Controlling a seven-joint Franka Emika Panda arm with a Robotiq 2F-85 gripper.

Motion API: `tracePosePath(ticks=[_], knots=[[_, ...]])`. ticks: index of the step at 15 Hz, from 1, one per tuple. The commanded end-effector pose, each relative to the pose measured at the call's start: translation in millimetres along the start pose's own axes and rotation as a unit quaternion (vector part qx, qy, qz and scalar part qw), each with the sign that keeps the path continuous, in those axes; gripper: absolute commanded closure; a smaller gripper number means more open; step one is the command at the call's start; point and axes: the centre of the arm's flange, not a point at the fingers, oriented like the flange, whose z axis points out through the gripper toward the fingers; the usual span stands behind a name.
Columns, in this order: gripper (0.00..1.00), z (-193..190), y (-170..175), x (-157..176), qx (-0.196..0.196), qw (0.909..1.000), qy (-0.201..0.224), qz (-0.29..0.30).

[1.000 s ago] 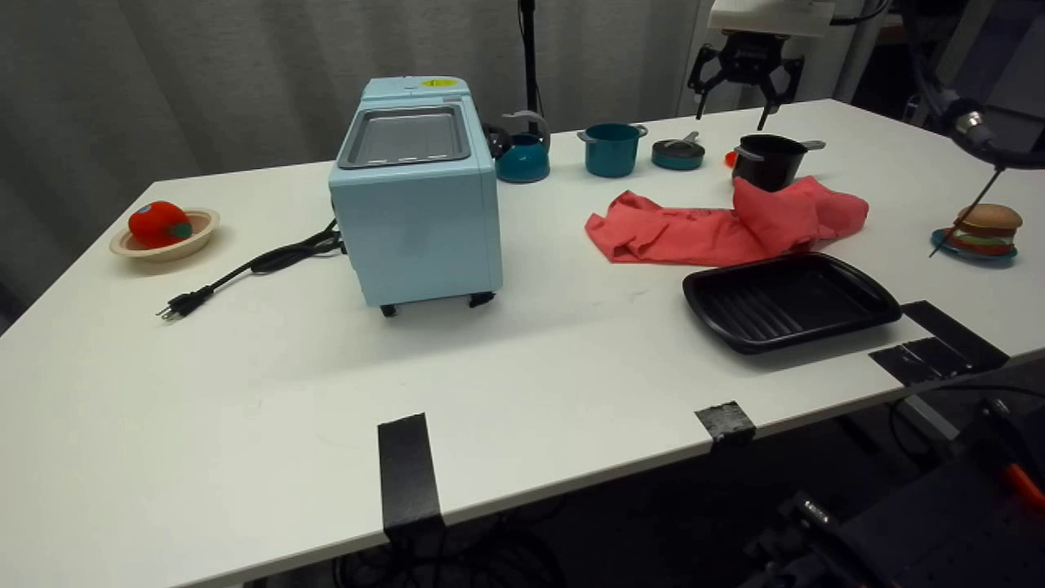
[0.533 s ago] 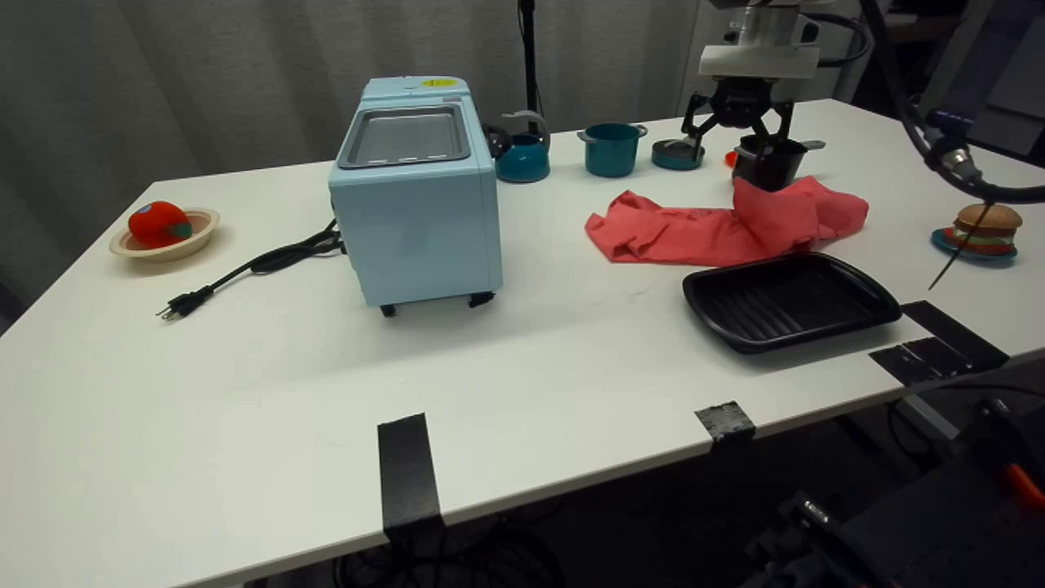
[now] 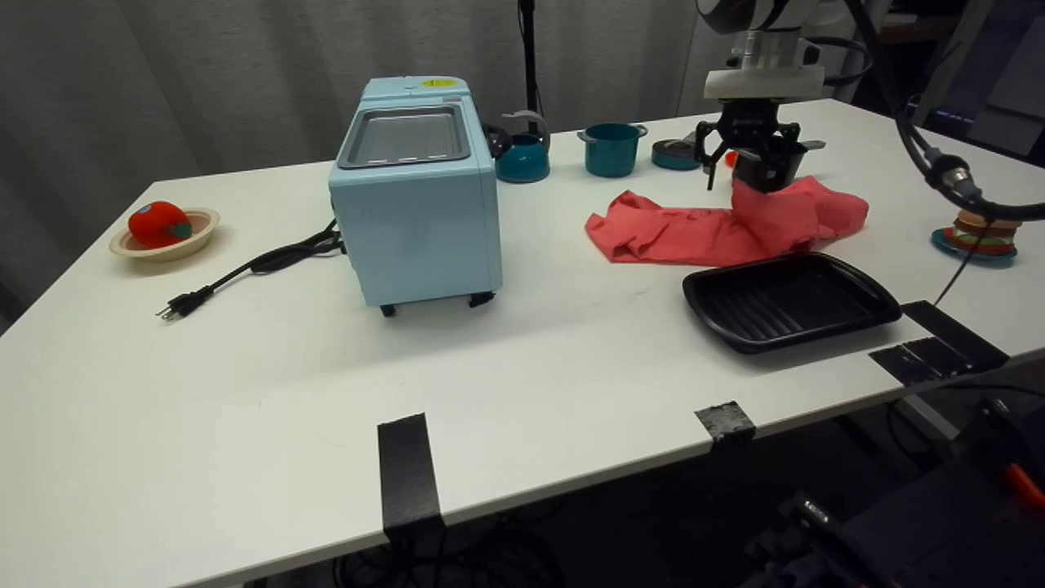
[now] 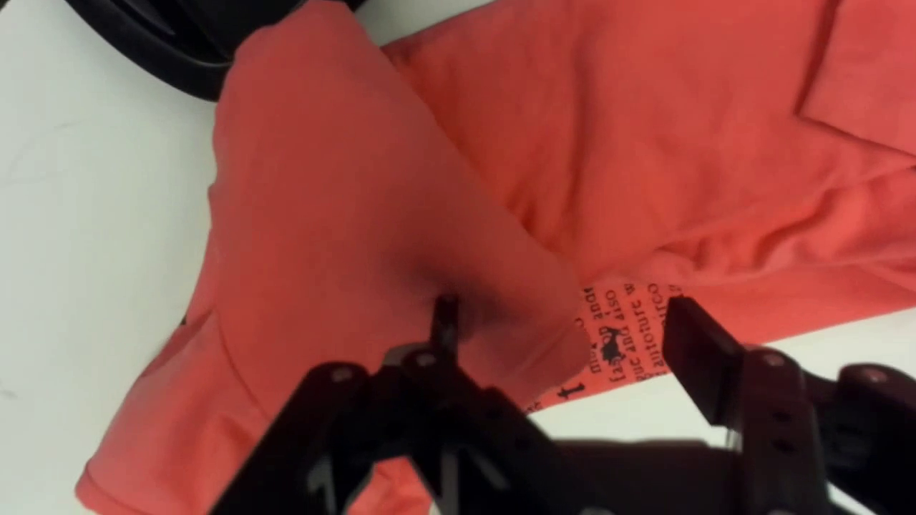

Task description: Unfold the orange shirt

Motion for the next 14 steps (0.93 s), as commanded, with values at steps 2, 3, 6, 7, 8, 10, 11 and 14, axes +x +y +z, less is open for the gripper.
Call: tracePosePath(ticks=[2, 3, 6, 7, 8, 10, 11, 14], knots=[[0.63, -4.3, 16.7, 2.8, -0.014, 0.9999, 0.004, -0.001], [0.71, -3.6, 20.4, 3.7, -0.014, 0.9999, 0.003, 0.001], [0.93, -4.6, 30.7, 4.9, -0.012, 0.9999, 0.005, 0.010], [1.00, -6.1, 35.6, 5.0, -0.010, 0.9998, 0.007, 0.014], [1.00, -7.9, 39.8, 4.7, -0.009, 0.9998, 0.008, 0.017], [1.00, -14.0, 54.2, 4.7, -0.005, 0.9995, 0.014, 0.029], [0.99, -17.7, 64.5, 6.1, -0.002, 0.9991, 0.019, 0.038], [0.99, -31.1, 99.7, 10.9, 0.006, 0.9964, 0.045, 0.072]])
